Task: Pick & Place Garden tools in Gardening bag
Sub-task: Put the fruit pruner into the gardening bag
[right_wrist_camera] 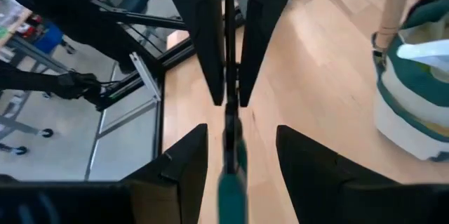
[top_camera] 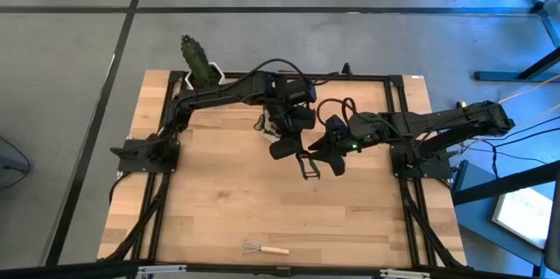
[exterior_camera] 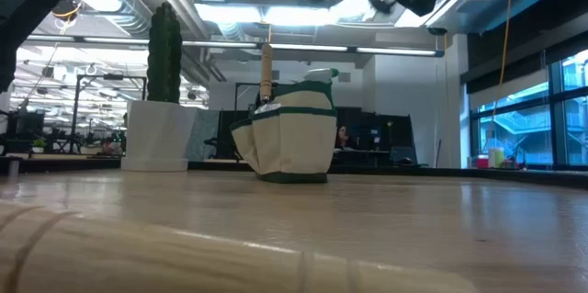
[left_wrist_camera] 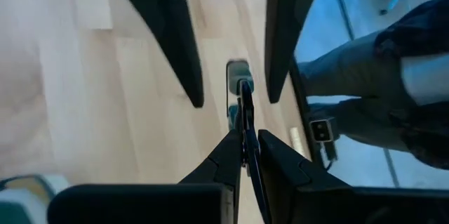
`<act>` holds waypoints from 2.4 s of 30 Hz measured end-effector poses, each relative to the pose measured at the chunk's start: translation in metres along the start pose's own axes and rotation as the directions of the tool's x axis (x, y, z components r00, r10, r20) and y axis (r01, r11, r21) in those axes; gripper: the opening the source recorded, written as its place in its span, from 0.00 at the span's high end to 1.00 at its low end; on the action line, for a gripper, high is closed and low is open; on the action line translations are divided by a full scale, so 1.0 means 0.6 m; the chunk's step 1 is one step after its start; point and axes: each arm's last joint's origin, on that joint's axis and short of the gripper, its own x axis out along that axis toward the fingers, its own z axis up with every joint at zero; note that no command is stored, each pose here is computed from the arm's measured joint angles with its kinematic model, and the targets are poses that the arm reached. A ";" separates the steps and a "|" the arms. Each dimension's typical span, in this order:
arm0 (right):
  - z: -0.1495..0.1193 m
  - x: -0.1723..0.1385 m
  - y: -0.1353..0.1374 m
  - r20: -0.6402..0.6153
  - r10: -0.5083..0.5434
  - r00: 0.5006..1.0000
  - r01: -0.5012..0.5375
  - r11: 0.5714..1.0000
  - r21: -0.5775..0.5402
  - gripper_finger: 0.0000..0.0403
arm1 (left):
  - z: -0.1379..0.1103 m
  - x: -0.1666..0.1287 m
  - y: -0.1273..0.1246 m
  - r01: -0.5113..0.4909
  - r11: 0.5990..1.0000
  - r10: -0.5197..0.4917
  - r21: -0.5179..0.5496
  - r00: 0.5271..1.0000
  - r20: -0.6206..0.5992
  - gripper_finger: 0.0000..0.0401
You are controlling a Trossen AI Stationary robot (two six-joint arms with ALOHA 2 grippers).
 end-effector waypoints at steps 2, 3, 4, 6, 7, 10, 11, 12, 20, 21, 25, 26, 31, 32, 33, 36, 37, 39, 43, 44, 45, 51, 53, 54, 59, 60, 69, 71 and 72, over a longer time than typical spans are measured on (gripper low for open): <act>-0.002 0.001 -0.002 -0.008 -0.016 1.000 0.016 1.000 0.004 0.57 | -0.001 0.000 0.001 -0.024 1.000 0.023 -0.005 1.000 -0.005 0.94; -0.002 0.001 -0.002 -0.011 -0.018 1.000 0.018 1.000 0.004 0.57 | 0.000 0.000 0.002 -0.027 1.000 0.027 -0.004 1.000 -0.003 0.94; -0.002 0.001 -0.002 -0.009 -0.016 1.000 0.016 1.000 0.004 0.57 | 0.000 0.000 0.002 -0.027 1.000 0.027 -0.002 1.000 -0.001 0.94; -0.002 0.001 -0.002 -0.009 -0.016 1.000 0.016 1.000 0.004 0.57 | 0.002 0.000 0.002 -0.032 0.999 0.032 0.002 0.999 0.009 0.94; -0.002 0.001 -0.002 -0.009 -0.016 1.000 0.016 1.000 0.004 0.57 | 0.004 0.000 0.002 -0.036 0.999 0.036 0.000 0.999 0.018 0.94; -0.002 0.001 -0.002 -0.010 -0.015 1.000 0.015 1.000 0.004 0.57 | 0.008 0.000 0.003 -0.039 0.999 0.039 -0.001 0.998 0.043 0.94; -0.002 0.001 -0.002 -0.014 -0.013 1.000 0.013 1.000 0.004 0.57 | 0.009 0.000 0.003 -0.039 0.999 0.039 0.001 0.998 0.050 0.94; -0.003 0.001 -0.002 -0.015 -0.013 1.000 0.013 1.000 0.004 0.57 | 0.010 -0.001 0.004 -0.040 0.999 0.039 0.002 0.998 0.056 0.94; -0.006 0.001 -0.005 -0.038 -0.027 0.999 0.027 1.000 0.000 0.58 | 0.011 -0.001 0.003 -0.032 0.999 0.032 0.002 0.998 0.060 0.94; -0.007 0.002 -0.006 -0.045 -0.032 0.998 0.032 0.999 0.001 0.59 | 0.011 -0.001 0.003 -0.030 1.000 0.030 0.002 0.998 0.061 0.94; -0.008 0.004 -0.007 -0.054 -0.035 0.998 0.035 0.999 0.002 0.68 | 0.011 -0.001 0.003 -0.029 1.000 0.028 0.003 0.998 0.061 0.94; -0.007 0.004 -0.007 -0.048 -0.030 0.998 0.030 1.000 0.002 0.72 | 0.011 -0.001 0.003 -0.026 1.000 0.025 0.006 0.998 0.061 0.94; -0.005 0.004 -0.004 -0.037 -0.011 0.999 0.011 1.000 0.014 0.88 | 0.011 -0.001 0.003 -0.019 1.000 0.018 0.009 0.998 0.061 0.94; -0.005 0.004 -0.004 -0.038 -0.009 0.999 0.010 1.000 0.022 0.90 | 0.011 -0.001 0.003 -0.019 1.000 0.019 0.008 0.998 0.061 0.94; -0.005 0.004 -0.004 -0.038 -0.010 0.999 0.011 1.000 0.028 0.93 | 0.011 -0.001 0.003 -0.022 1.000 0.021 0.007 0.998 0.062 0.94; -0.005 0.004 -0.004 -0.035 -0.016 0.999 0.018 0.998 0.055 0.94 | 0.011 -0.002 0.006 -0.039 0.999 0.040 -0.014 0.997 0.062 0.93; -0.005 0.004 -0.005 -0.029 -0.025 0.999 0.027 0.997 0.071 0.94 | 0.011 -0.004 0.008 -0.045 0.999 0.047 -0.024 0.997 0.063 0.92; -0.004 0.004 -0.006 -0.012 -0.050 0.999 0.051 0.994 0.097 0.94 | 0.011 -0.004 0.009 -0.049 0.998 0.051 -0.040 0.997 0.065 0.89; -0.004 0.004 -0.007 -0.003 -0.064 0.998 0.064 0.992 0.112 0.94 | 0.011 -0.004 0.010 -0.054 0.997 0.057 -0.049 0.996 0.065 0.87; -0.004 0.004 -0.007 -0.003 -0.063 0.998 0.063 0.991 0.116 0.94 | 0.011 -0.004 0.009 -0.054 0.997 0.057 -0.048 0.996 0.065 0.88; -0.004 0.004 -0.007 -0.003 -0.063 0.998 0.063 0.991 0.122 0.94 | 0.011 -0.004 0.009 -0.054 0.997 0.057 -0.048 0.996 0.065 0.88; -0.003 0.004 -0.007 0.000 -0.065 0.998 0.064 0.990 0.129 0.94 | 0.011 -0.009 0.016 -0.046 0.997 0.050 -0.063 0.996 0.071 0.86; -0.003 0.004 -0.007 0.002 -0.066 0.998 0.065 0.988 0.139 0.94 | 0.010 -0.016 0.020 -0.044 0.996 0.050 -0.082 0.996 0.077 0.83; -0.003 0.004 -0.007 0.002 -0.066 0.998 0.065 0.987 0.147 0.94 | 0.010 -0.020 0.020 -0.044 0.995 0.051 -0.086 0.995 0.082 0.80; -0.003 0.002 -0.009 0.011 -0.092 0.996 0.089 0.982 0.169 0.94 | 0.014 -0.056 0.018 -0.082 0.992 0.097 -0.096 0.982 0.162 0.67; -0.003 0.002 -0.010 0.020 -0.111 0.994 0.106 0.978 0.180 0.94 | 0.014 -0.067 0.018 -0.108 0.988 0.126 -0.109 0.976 0.178 0.64; 0.027 -0.039 -0.005 0.108 -0.477 0.872 0.451 0.870 0.201 0.94 | 0.011 -0.144 0.011 -0.421 0.864 0.492 -0.276 0.821 0.290 0.55; 0.036 -0.051 -0.001 0.165 -0.559 0.812 0.520 0.823 0.227 0.94 | 0.008 -0.153 0.010 -0.486 0.808 0.578 -0.334 0.766 0.281 0.55; 0.038 -0.056 0.001 0.199 -0.594 0.779 0.549 0.800 0.242 0.94 | 0.006 -0.158 0.009 -0.515 0.777 0.617 -0.363 0.739 0.272 0.56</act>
